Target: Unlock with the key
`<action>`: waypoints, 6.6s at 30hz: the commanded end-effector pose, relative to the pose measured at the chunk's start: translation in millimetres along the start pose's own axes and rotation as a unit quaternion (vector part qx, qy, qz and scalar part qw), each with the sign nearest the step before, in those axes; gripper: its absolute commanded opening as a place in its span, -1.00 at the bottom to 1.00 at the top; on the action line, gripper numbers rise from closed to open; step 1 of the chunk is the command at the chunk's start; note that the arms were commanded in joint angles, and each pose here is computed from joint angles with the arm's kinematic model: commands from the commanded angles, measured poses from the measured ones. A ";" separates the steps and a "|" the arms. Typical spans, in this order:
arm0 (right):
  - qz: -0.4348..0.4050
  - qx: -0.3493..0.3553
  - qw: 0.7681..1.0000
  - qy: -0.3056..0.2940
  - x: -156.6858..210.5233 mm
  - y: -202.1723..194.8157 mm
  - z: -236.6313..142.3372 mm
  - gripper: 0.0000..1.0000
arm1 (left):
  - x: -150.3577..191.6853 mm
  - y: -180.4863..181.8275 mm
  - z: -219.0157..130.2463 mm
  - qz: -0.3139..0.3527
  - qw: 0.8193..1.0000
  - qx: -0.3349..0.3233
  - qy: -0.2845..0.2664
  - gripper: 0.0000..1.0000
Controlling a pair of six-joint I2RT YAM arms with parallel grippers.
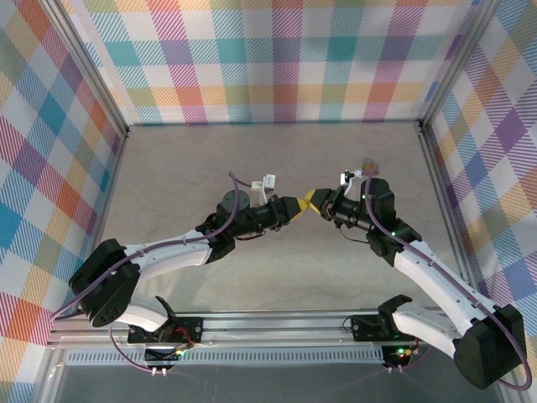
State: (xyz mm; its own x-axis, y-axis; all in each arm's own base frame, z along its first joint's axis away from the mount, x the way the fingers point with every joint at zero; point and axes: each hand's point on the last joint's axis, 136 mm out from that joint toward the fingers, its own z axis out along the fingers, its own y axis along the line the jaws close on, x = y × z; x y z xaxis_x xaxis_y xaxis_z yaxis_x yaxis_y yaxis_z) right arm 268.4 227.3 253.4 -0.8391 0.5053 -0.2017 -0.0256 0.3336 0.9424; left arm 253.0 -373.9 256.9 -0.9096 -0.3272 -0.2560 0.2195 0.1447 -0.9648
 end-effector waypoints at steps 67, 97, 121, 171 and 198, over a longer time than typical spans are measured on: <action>-0.133 0.529 0.828 0.131 -304.7 -306.4 -20.9 0.41 | 2.7 23.2 -32.7 0.155 0.974 -0.112 0.122 -1.00; -0.151 0.592 0.776 0.157 -271.8 -323.7 -3.4 -0.70 | 4.0 39.0 -37.0 0.146 0.972 -0.142 0.120 -1.00; -0.193 0.619 0.737 0.191 -243.2 -319.2 25.9 -1.00 | 3.5 41.6 -39.8 0.147 0.971 -0.148 0.115 -1.00; -0.085 0.502 0.849 0.145 -248.5 -288.7 25.5 -1.00 | -5.9 33.0 -29.6 0.145 0.977 -0.128 0.093 -1.00; -0.087 -0.134 0.961 -0.227 -163.5 108.9 -68.0 -1.00 | -71.3 -130.4 39.9 0.086 0.946 0.260 -0.171 -1.00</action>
State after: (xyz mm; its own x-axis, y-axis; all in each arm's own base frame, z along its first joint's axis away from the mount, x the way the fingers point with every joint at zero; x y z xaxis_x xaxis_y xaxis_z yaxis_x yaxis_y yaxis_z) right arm 379.9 125.8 355.2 -0.5643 0.7426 -0.3606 -0.1780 0.3172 0.9315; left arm 313.2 -419.4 335.9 -0.7435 -0.5505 -0.3797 0.4919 -0.0655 -0.8682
